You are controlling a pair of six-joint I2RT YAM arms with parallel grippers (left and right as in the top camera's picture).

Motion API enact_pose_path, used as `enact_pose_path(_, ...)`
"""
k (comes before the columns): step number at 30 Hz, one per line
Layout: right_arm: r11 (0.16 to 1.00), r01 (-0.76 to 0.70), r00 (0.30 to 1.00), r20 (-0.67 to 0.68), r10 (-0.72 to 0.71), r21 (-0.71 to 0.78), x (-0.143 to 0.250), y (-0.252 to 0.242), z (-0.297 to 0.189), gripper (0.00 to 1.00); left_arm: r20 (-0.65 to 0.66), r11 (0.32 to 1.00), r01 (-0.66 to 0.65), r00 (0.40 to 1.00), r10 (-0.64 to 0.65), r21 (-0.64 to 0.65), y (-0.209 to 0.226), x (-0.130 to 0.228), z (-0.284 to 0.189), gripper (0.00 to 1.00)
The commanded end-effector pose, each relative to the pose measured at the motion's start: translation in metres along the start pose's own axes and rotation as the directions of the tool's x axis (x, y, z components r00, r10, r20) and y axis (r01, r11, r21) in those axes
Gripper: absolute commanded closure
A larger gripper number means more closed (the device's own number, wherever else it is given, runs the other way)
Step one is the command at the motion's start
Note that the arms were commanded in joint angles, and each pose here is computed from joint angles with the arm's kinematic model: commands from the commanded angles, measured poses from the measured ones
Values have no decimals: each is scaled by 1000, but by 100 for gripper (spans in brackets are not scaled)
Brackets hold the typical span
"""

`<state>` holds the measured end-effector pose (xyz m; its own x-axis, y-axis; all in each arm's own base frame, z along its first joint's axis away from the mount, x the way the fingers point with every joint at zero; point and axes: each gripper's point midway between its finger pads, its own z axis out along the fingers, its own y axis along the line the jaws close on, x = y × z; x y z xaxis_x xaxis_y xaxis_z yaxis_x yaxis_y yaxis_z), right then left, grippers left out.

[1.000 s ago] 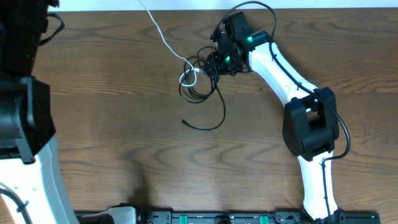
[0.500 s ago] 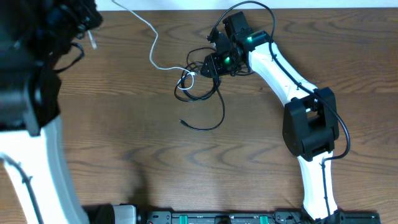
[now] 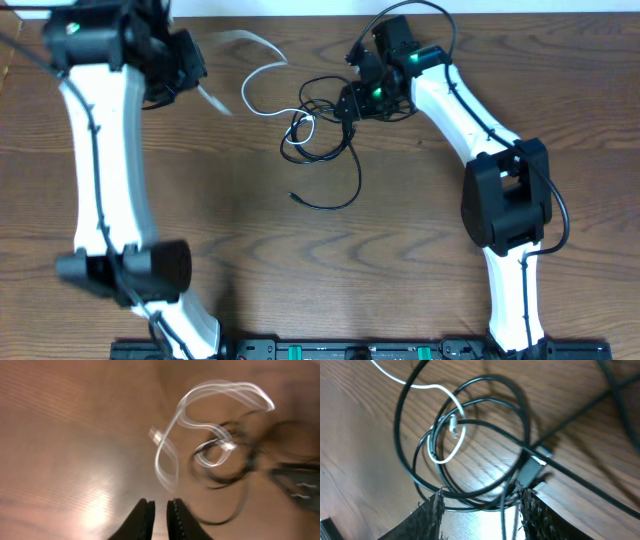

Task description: Untangle cables

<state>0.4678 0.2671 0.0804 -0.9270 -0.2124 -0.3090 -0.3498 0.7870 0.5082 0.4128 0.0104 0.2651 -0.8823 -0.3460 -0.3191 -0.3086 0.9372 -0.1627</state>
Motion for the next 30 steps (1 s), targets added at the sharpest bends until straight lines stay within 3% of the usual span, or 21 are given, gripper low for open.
enact_pose_path(1,1000,-13,1000,-2,13,-6,0,-8,-2,53,-79,989,-20,997,8,-149,26,1,33,83)
enact_pose_path(7,1000,-16,1000,-8,16,0,1,-15,-6,52,-167,984,-73,985,46,-162,26,6,66,67)
enact_pose_path(12,1000,-24,1000,-1,24,3,0,-20,-8,50,-179,959,-281,943,281,26,-21,17,66,60)
enact_pose_path(19,1000,-22,1000,3,22,6,-1,-24,-10,48,-226,862,-481,832,507,160,-81,62,94,58)
enact_pose_path(30,1000,-10,1000,-6,10,11,1,-25,-11,48,-230,799,-568,765,601,200,-108,105,165,58)
